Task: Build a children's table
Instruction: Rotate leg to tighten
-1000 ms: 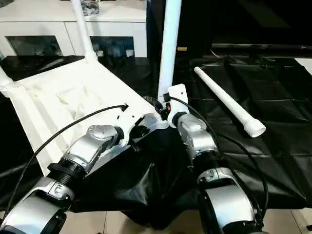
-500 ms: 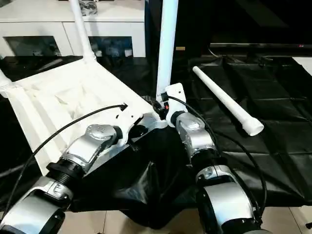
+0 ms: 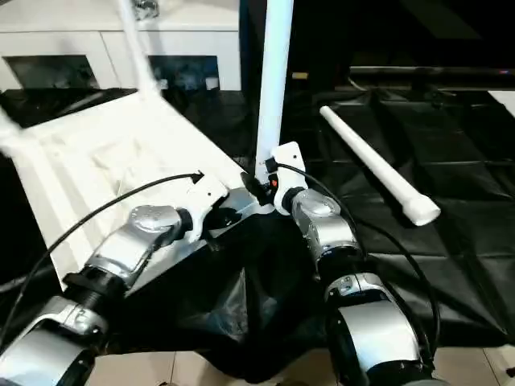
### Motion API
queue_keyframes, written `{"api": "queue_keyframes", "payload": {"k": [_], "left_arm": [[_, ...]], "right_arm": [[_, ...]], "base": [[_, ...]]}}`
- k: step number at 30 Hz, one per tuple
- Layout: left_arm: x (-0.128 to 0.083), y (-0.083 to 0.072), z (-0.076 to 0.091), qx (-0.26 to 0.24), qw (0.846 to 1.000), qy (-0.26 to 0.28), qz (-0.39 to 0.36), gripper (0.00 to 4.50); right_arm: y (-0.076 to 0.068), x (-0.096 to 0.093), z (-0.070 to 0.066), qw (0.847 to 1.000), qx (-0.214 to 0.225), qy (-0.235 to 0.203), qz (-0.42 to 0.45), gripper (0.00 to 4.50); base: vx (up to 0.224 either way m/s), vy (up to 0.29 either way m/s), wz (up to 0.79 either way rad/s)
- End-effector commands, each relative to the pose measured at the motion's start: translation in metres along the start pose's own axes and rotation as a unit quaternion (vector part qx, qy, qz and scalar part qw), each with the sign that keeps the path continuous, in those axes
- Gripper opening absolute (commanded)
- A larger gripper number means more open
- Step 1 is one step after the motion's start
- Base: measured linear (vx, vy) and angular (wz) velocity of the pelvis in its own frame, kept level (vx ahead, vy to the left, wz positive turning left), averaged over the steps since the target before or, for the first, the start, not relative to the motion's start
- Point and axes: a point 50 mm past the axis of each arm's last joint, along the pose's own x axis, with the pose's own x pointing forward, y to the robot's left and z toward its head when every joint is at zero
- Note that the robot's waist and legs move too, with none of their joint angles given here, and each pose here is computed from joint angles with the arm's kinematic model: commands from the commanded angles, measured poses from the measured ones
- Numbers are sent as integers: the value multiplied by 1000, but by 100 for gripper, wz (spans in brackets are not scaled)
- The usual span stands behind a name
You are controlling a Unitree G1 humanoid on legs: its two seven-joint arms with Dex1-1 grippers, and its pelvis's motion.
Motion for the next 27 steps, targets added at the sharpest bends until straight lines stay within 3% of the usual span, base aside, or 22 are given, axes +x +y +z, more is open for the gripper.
{"api": "queue_keyframes", "payload": {"k": [1,3,4,7,12,20,27], "left_arm": [[1,-8,22,37,998,-49,-35,0],[1,-8,22,37,998,-49,-35,0],[-4,-8,20,42,996,-51,-53,0],[-10,-9,17,54,994,-53,-80,0],[-20,-14,13,76,985,-57,-144,0],[-30,-12,6,102,973,-34,-202,0],[-34,-11,3,105,971,-26,-211,0]], "right_arm": [[12,1,-10,998,-13,30,51,368],[12,1,-10,998,-13,30,51,368],[8,-10,-6,993,-47,30,101,368],[3,-24,-4,986,-74,31,145,368],[-2,-47,-3,972,-92,41,214,368],[3,-67,-9,951,-114,78,275,368],[8,-69,-12,946,-120,91,288,309]], "base": [[0,0,0],[0,0,0],[0,0,0],[0,0,0],[0,0,0],[0,0,0],[0,0,0]]}}
